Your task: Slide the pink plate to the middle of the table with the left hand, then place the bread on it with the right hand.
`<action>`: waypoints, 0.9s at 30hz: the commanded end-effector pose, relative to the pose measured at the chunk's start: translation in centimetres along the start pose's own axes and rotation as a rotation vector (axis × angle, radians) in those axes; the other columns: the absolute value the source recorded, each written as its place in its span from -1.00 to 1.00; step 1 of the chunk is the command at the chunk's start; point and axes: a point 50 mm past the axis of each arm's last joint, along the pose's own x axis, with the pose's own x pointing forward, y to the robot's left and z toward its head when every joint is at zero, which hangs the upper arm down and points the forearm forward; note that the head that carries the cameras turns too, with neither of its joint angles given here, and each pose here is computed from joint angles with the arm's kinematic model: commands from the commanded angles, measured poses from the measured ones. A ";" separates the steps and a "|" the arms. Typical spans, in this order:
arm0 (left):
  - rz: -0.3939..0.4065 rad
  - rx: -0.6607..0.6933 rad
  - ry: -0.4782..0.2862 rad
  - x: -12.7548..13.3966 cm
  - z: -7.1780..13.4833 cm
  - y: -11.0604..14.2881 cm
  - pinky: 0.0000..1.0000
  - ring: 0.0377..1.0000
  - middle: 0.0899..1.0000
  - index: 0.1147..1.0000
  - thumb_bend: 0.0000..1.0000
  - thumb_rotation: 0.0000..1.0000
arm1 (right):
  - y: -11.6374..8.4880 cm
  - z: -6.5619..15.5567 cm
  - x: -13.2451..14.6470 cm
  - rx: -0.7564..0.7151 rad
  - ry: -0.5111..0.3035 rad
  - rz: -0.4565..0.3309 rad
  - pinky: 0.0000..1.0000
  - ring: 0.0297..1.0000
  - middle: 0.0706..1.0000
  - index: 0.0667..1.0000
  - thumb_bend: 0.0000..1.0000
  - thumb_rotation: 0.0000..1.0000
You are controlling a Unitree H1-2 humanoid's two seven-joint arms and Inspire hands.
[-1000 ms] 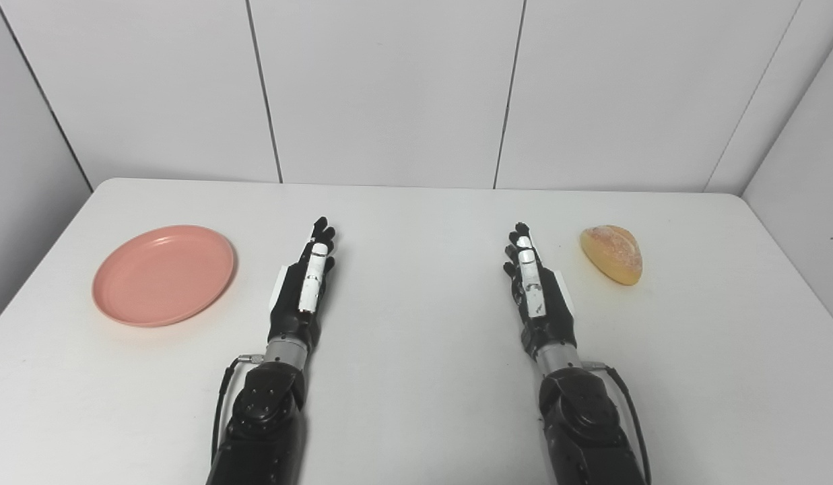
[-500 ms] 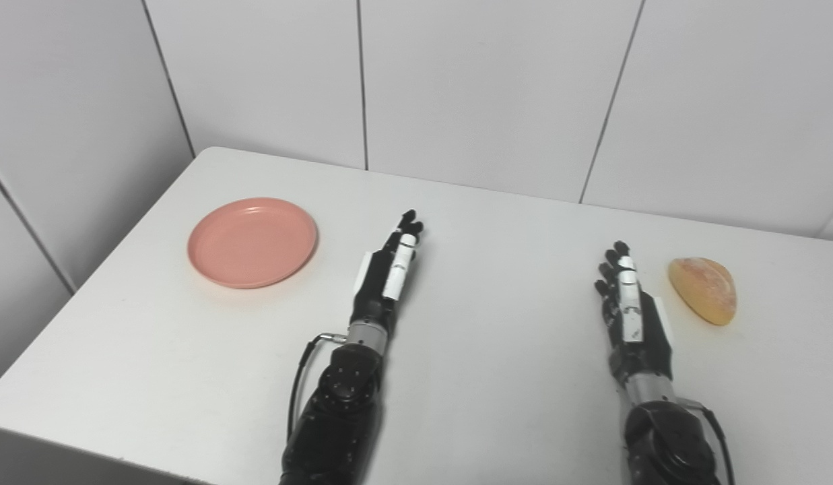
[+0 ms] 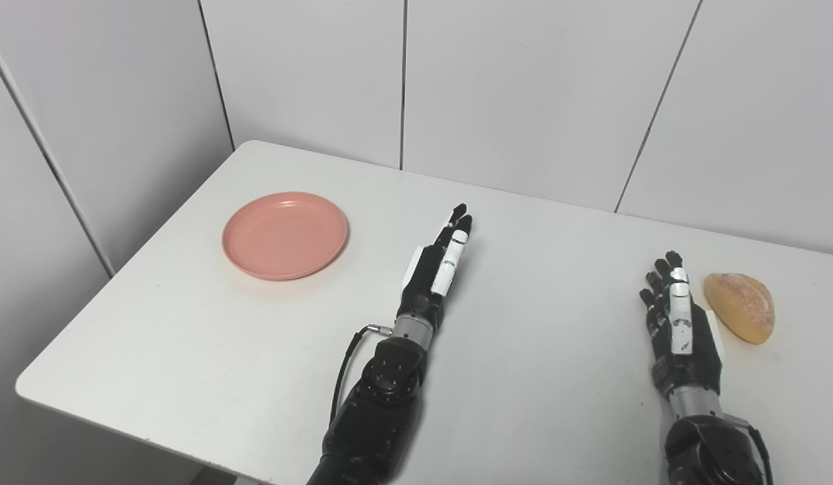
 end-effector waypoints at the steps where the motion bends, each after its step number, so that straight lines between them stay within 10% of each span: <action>1: -0.005 -0.022 -0.082 1.3 1.8 -0.2 1.00 1.00 0.95 0.92 -0.09 1.00 | -0.4 0.7 0.4 -0.016 -0.052 0.013 1.00 1.00 1.00 1.00 0.55 0.86; 27: 0.200 -0.106 -0.288 4.3 8.6 7.3 0.84 0.80 0.78 0.75 -0.01 1.00 | -0.9 0.5 1.0 0.004 -0.050 0.021 1.00 1.00 1.00 1.00 0.59 0.88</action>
